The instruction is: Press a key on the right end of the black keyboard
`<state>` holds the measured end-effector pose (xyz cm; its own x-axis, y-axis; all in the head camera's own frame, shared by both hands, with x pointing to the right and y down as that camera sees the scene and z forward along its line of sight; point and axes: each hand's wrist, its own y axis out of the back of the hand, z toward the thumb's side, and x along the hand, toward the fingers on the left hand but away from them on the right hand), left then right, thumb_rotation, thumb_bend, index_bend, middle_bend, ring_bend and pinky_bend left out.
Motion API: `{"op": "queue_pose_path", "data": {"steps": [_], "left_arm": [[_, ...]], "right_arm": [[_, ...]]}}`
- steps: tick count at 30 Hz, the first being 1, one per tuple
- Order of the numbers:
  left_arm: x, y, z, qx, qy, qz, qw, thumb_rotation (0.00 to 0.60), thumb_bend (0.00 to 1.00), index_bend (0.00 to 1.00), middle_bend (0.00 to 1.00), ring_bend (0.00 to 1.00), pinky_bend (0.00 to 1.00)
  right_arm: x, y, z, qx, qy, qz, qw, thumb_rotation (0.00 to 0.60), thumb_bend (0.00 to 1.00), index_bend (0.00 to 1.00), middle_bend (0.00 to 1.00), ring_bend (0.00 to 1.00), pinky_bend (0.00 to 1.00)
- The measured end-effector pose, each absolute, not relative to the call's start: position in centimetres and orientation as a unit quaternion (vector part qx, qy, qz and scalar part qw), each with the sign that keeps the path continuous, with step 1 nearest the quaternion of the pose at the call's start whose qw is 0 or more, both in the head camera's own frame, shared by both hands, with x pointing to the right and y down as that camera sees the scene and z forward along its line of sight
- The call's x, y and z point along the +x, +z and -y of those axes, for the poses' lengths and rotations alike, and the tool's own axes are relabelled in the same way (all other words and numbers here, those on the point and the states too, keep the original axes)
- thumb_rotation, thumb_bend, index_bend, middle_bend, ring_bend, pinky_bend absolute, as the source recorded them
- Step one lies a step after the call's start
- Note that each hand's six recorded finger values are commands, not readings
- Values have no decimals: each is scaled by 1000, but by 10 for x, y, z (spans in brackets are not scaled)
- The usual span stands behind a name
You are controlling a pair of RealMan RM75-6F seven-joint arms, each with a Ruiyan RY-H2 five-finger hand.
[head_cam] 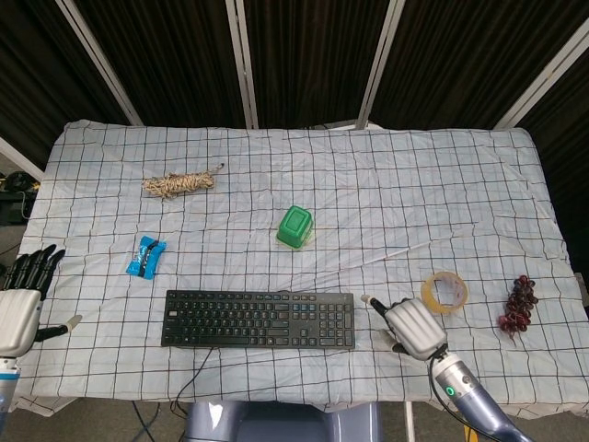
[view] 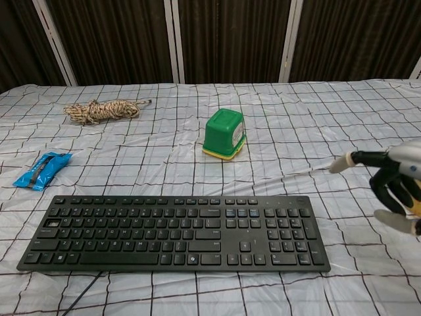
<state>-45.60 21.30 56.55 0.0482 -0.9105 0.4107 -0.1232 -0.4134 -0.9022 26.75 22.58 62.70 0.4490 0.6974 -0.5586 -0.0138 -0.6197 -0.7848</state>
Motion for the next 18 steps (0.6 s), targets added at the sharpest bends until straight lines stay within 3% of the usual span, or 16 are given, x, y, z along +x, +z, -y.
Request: {"op": "queue_pose_path", "data": {"steps": [4,6,9,13,18], "left_arm": [[-455,565,-214,-632,-554,-407,357,600,0,0,0,0,0],[-454,565,-214,-632,-554,-406,359,600,1,0,0,0,0],[-455,565,-215,-630,-556,-401,366,600,1,0,0,0,0],[-455,566,-215,-628,-560,-393,371,600,0,0,0,0,0],[-455,565,-216,-625,-564,-387,376,600,1,0,0,0,0]], "right_arm": [[287,613,-227,-753,478,247,380,600,295,129,249,172,321],[303,605,-231,-743,484,257,383,600,224,62,99,34,182],[332,595,-239,-723,506,268,386,600,144,1,1,0,58],[356,591,-241,-700,537,276,381,600,37,0,0,0,22],[375,582,-230,-665,550,330,382,600,20,0,0,0,8]]}}
